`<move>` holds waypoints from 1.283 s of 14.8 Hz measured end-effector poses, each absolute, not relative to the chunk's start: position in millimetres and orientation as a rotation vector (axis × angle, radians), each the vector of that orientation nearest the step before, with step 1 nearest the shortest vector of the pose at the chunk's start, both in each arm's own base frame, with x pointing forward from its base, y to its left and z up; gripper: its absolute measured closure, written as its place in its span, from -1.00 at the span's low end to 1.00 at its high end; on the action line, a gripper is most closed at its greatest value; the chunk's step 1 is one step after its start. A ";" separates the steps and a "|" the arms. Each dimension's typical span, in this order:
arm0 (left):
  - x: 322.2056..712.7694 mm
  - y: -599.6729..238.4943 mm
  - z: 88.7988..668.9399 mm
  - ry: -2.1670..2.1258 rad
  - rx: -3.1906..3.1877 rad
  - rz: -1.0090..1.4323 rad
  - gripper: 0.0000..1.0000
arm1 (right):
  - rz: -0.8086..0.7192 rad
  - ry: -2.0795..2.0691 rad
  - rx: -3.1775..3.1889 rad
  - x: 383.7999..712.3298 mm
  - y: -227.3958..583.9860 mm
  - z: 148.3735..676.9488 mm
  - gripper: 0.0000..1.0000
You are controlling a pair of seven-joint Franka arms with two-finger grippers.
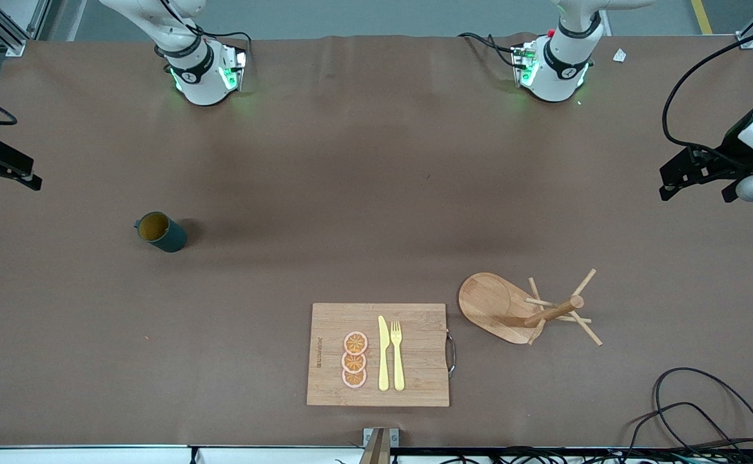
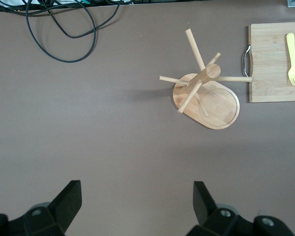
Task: Pass cup and hang on rack
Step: 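Move the right gripper toward the teal mug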
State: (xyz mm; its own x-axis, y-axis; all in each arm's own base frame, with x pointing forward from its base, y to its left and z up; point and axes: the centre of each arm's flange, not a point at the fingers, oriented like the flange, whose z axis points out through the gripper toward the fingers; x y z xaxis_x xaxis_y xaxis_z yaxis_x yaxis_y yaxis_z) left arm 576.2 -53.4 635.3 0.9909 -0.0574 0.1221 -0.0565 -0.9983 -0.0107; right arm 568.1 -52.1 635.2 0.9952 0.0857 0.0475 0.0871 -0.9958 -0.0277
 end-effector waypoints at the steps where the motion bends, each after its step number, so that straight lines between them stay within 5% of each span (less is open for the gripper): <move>1: 576.2 -53.4 635.3 0.089 -3.127 -0.192 -1.00 | -0.077 -0.134 -3.108 568.5 -52.1 635.5 -1.00; 9: 576.4 -53.2 635.4 0.089 -3.127 -0.194 -1.00 | -0.021 -0.153 -3.102 568.2 -45.0 622.0 -1.00; 19: 578.0 -57.2 637.6 0.102 -3.127 -0.227 -1.00 | 0.059 -0.218 -3.094 546.6 -12.1 484.8 -1.00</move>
